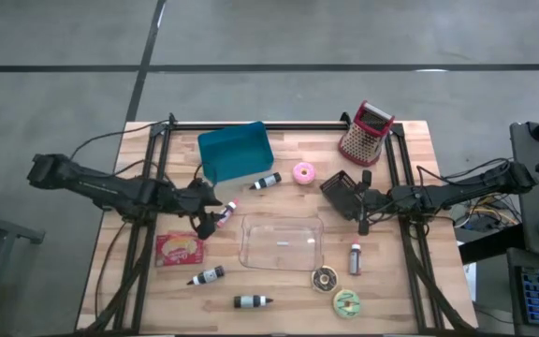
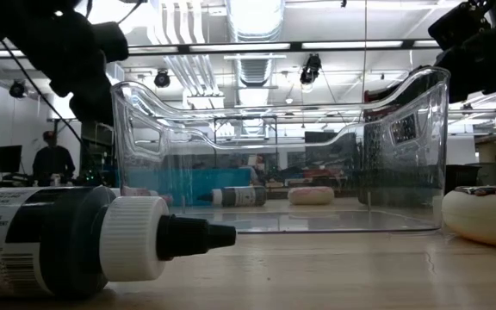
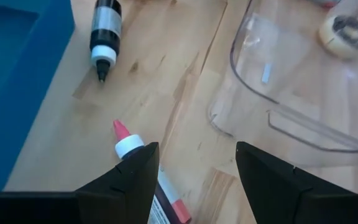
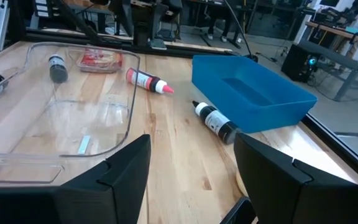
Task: Pick & Place Food Item
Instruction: Put the left pink food coloring bottle into the transparent bin
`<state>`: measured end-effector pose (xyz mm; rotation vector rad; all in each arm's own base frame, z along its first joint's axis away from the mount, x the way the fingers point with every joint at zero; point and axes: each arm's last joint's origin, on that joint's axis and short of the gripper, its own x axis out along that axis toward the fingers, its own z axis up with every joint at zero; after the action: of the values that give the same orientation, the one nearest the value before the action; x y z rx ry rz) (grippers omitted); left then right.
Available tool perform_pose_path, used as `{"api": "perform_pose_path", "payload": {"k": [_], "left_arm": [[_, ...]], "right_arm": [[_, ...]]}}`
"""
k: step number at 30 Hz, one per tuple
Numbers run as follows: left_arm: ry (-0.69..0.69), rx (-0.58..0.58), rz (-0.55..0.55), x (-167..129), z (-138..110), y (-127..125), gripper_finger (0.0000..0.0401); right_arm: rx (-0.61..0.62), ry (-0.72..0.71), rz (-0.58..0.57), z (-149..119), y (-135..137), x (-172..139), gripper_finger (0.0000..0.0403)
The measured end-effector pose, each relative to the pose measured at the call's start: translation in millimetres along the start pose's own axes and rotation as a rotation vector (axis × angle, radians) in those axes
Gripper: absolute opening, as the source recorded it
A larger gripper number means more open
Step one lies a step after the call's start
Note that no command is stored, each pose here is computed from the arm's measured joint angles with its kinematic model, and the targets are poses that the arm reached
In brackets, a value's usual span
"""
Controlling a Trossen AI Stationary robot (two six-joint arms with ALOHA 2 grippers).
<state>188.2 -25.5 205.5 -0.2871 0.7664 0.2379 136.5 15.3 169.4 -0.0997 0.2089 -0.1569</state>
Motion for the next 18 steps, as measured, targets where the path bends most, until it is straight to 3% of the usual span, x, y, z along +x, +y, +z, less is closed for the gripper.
{"api": "perform_pose_path", "payload": {"k": [8,18], "left_arm": [[0.079,-0.051,0.036,18.0,-0.8,-1.1,0.0228],[0.251,-0.108,0.027,25.5,2.2,-5.0,0.0330]], "right_arm": [[0.000,0.021,0.001,-2.1,0.1,0.0,0.0219],[0.000,0.023,0.002,-2.2,0.2,0.0,0.0219]]}}
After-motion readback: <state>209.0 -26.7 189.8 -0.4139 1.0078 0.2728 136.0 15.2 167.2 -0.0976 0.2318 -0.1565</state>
